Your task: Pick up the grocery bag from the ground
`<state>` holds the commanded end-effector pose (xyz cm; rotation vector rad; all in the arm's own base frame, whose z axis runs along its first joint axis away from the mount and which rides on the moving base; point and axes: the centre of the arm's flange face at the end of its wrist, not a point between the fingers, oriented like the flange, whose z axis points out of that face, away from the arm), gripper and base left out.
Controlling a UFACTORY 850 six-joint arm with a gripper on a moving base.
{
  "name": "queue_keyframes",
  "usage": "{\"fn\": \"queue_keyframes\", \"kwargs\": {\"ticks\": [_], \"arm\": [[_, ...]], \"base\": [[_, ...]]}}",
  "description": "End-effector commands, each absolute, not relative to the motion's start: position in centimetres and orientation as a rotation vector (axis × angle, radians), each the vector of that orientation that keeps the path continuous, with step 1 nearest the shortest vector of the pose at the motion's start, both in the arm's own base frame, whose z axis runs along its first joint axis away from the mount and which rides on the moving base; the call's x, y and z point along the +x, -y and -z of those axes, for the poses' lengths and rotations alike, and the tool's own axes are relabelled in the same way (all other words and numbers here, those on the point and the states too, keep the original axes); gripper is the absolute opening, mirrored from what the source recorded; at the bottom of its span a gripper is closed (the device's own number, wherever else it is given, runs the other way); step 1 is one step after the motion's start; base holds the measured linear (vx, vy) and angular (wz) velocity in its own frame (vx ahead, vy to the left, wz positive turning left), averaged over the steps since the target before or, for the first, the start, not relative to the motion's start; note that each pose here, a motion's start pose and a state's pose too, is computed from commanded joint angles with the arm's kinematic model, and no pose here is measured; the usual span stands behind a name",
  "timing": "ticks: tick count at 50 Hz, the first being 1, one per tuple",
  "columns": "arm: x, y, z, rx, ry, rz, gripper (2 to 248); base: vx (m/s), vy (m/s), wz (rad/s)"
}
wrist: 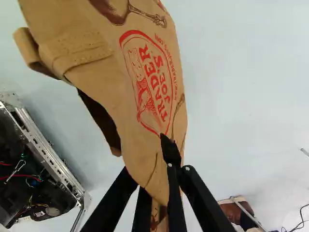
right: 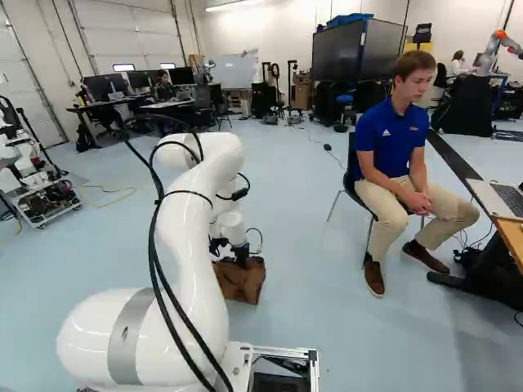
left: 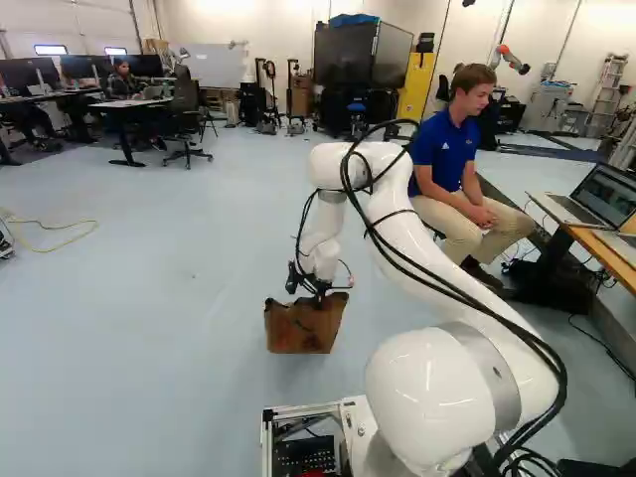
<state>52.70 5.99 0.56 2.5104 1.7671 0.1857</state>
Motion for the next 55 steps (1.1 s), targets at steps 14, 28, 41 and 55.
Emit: {"fn": "queue_keyframes", "kwargs": {"ticks": [14,28,41,55], "arm": [[52.2,-5.9,-4.5,2.499,-1.759,-0.217,28],[51.6,-5.9,-8.4,2.486,-1.750,-0.255,28],[50.9,-5.8,-12.0,2.470,-1.739,-0.296,28],[50.1,-5.7,-15.8,2.451,-1.725,-0.346,28]], "base": [[0.000,0.000,0.000],[0.000,0.000,0.000],[0.000,0.000,0.000],[0.000,0.000,0.000]]}}
